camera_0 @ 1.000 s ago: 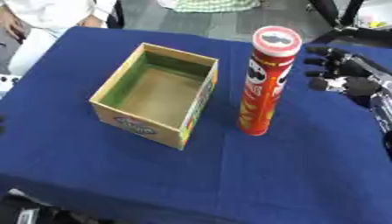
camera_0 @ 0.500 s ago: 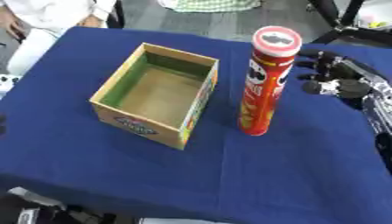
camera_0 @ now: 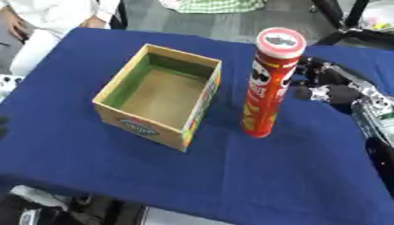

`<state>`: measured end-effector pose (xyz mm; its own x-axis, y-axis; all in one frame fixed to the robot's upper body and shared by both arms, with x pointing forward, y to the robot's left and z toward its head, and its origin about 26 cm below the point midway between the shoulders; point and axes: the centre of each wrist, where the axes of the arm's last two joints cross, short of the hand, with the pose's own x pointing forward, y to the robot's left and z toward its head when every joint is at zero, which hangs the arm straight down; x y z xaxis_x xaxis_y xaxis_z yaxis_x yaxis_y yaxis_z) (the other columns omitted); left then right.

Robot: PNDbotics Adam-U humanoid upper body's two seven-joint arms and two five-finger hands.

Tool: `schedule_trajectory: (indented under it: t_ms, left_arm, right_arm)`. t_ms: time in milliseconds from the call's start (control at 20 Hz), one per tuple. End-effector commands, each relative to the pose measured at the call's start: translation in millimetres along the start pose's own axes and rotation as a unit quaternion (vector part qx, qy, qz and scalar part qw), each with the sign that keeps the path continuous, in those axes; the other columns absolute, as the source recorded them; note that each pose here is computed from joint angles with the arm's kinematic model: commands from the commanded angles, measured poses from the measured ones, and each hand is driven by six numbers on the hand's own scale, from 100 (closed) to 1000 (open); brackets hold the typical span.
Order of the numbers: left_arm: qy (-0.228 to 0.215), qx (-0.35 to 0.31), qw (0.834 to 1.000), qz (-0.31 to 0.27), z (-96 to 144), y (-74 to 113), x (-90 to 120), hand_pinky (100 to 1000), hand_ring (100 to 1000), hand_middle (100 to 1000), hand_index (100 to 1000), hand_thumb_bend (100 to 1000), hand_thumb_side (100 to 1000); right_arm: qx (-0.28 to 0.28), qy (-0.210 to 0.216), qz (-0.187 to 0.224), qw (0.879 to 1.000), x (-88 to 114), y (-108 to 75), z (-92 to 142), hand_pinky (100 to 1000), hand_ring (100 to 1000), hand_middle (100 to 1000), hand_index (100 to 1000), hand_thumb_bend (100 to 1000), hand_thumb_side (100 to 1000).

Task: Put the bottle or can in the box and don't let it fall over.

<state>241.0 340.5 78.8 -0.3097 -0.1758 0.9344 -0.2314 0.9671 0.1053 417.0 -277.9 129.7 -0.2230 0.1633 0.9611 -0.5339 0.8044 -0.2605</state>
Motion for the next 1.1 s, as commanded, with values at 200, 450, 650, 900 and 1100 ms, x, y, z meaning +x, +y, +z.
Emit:
schedule_trajectory:
  t_ms: [200,450,650,900,1100]
  left_arm:
    - [-0.012,-0.008,1.000,-0.006,-4.6,2.8,6.1,968,923,915,917,114,739]
    - [-0.011,-0.009,1.000,-0.005,-4.5,2.2,5.9,968,924,915,917,115,740]
    - [-0.012,-0.009,1.000,-0.004,-4.9,1.9,6.3,968,925,915,917,114,739]
    - [-0.012,-0.010,1.000,-0.003,-5.0,1.4,6.2,968,925,915,917,115,740]
    - [-0.012,-0.010,1.000,-0.002,-4.9,1.3,6.1,968,925,915,918,116,740]
  right_arm:
    - [0.002,-0.014,0.027,1.000,16.5,1.3,-8.1,890,1000,1000,888,912,299]
    - [0.005,-0.015,0.029,0.999,17.0,5.9,-12.3,890,1000,1000,889,917,303]
    - [0.010,-0.018,0.025,0.999,16.3,11.7,-15.7,890,1000,1000,890,921,306]
    - [0.017,-0.023,0.020,0.999,16.6,18.9,-19.8,889,1000,1000,888,922,307]
    - [0.017,-0.022,0.018,0.999,16.5,23.0,-22.3,889,1000,1000,886,921,306]
